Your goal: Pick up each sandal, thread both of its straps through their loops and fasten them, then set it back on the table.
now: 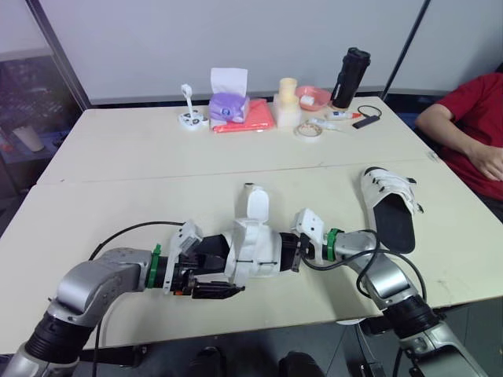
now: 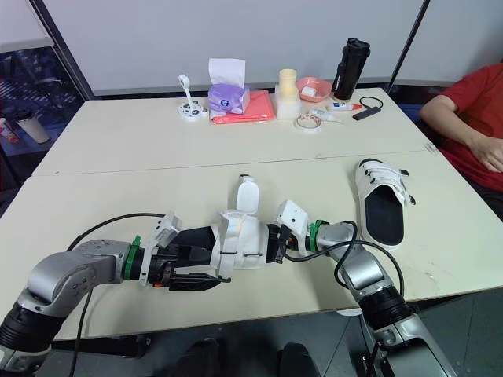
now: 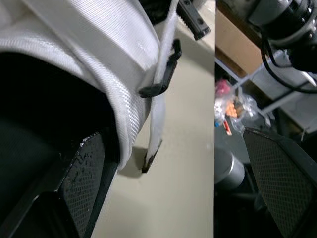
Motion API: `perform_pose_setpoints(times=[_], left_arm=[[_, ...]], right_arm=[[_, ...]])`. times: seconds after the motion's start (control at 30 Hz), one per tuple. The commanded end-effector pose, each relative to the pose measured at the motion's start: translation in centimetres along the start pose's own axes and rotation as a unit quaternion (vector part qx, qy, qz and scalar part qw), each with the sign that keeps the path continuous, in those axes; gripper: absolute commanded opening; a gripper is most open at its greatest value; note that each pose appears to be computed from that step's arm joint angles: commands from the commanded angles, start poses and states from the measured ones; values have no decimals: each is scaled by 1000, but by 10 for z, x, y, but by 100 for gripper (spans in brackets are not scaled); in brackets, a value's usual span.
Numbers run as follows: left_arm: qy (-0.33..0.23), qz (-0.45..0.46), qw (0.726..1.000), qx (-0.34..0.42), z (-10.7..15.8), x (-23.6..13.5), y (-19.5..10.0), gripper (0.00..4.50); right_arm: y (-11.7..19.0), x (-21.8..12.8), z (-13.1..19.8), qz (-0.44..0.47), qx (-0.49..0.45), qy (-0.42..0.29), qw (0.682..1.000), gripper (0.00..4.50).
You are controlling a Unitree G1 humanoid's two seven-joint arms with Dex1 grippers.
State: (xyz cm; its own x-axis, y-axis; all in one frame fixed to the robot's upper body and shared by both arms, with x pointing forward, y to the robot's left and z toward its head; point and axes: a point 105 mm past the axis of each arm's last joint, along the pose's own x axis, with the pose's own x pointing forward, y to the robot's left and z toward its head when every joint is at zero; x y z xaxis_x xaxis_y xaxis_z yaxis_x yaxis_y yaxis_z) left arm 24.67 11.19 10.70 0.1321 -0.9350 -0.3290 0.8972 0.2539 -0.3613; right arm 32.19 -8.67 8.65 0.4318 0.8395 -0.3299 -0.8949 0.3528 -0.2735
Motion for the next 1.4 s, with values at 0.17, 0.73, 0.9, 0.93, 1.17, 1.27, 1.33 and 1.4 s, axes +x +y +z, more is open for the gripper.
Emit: perform_pose_setpoints(times=[0.17, 0.73, 0.9, 0.93, 1.17, 1.27, 1.33, 1.4], left_arm=[[-1, -44, 999, 4, 6, -5, -10, 446], [-12, -83, 996, 5, 22, -19, -35, 446], [1, -69, 998, 14, 20, -11, -27, 446], [3, -67, 998, 15, 20, -10, -25, 446], [12, -64, 998, 18, 20, -6, -17, 446], [15, -69, 997, 20, 21, -1, -17, 446], [18, -76, 997, 20, 21, 1, -18, 446], [22, -83, 996, 19, 21, 3, -18, 446]], right_arm=[[9, -5, -42, -3, 36, 77, 996, 0], [9, -2, -43, -1, 37, 77, 996, 0], [8, -1, -42, -1, 37, 76, 996, 0], [8, -1, -41, -2, 37, 75, 996, 0], [8, -3, -42, -7, 39, 76, 996, 0], [8, -3, -43, -9, 40, 75, 996, 0], [8, -3, -43, -10, 41, 75, 996, 0], [9, -3, -43, -10, 41, 75, 996, 0]])
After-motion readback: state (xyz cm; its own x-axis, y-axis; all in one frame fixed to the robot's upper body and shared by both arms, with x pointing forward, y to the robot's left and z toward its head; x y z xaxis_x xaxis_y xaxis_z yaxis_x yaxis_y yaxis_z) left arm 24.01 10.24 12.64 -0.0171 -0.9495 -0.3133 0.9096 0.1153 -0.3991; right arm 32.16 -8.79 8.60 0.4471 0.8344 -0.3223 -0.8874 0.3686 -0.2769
